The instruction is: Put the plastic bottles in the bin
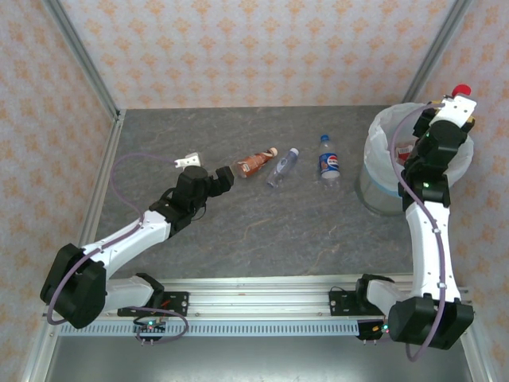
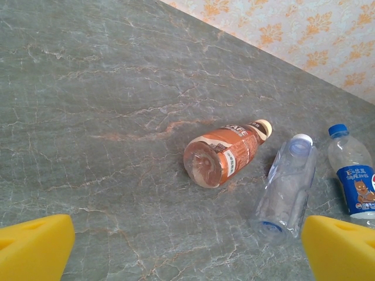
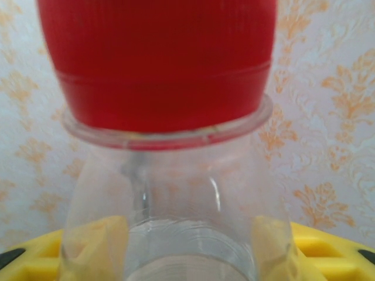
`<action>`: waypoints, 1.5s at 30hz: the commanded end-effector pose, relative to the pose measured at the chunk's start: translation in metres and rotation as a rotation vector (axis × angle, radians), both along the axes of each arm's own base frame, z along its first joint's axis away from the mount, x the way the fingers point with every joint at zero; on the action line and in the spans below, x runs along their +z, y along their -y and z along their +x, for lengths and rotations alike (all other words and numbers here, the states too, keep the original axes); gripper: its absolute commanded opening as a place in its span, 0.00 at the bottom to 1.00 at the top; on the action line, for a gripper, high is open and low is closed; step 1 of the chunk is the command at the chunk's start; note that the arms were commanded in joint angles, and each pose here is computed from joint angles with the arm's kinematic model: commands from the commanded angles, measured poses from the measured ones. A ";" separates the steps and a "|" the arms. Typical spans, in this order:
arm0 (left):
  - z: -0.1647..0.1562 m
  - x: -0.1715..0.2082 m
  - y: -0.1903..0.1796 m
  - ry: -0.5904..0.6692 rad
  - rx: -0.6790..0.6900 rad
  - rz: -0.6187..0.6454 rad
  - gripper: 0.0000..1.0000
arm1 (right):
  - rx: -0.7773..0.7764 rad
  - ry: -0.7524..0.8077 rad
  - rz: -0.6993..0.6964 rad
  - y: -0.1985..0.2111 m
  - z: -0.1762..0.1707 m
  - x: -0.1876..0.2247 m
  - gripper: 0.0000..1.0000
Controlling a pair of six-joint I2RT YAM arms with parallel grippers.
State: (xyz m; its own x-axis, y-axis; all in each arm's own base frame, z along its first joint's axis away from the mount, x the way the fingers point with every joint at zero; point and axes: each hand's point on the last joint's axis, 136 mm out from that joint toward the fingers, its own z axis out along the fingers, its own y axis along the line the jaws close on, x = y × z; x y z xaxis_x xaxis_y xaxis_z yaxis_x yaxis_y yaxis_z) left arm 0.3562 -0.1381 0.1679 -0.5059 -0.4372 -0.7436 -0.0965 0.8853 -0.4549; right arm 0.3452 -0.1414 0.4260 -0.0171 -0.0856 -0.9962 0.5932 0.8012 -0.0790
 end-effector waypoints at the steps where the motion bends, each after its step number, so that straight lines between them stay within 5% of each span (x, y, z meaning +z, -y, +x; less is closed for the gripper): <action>1: 0.000 -0.004 -0.010 -0.005 0.042 0.002 1.00 | -0.041 -0.159 -0.050 0.009 0.004 -0.032 0.57; 5: 0.001 -0.005 -0.007 -0.009 0.033 0.000 1.00 | -0.117 -0.269 -0.102 0.024 0.004 -0.056 0.59; 10: 0.001 -0.006 -0.007 -0.009 0.037 -0.003 1.00 | -0.184 -0.430 -0.118 0.040 0.013 -0.088 0.84; 13: 0.000 -0.006 -0.007 -0.012 0.030 -0.001 1.00 | -0.078 -0.455 -0.044 0.026 0.020 -0.091 0.93; 18: -0.002 -0.006 -0.008 -0.009 0.031 0.000 1.00 | 0.318 -0.399 0.103 -0.043 0.027 -0.081 0.93; 23: 0.000 -0.006 -0.003 -0.016 0.009 -0.004 1.00 | 0.318 -0.278 0.161 -0.051 0.013 -0.053 0.94; 27: 0.003 -0.007 0.000 -0.033 -0.001 -0.001 1.00 | 0.461 -0.266 0.240 -0.083 0.007 -0.045 0.99; 39: 0.016 -0.020 0.026 -0.140 -0.067 -0.035 1.00 | 0.738 -0.344 0.467 -0.181 0.022 -0.055 0.99; 45: 0.012 -0.024 0.026 -0.152 -0.074 -0.035 1.00 | 0.793 -0.478 0.448 -0.222 0.040 -0.087 0.99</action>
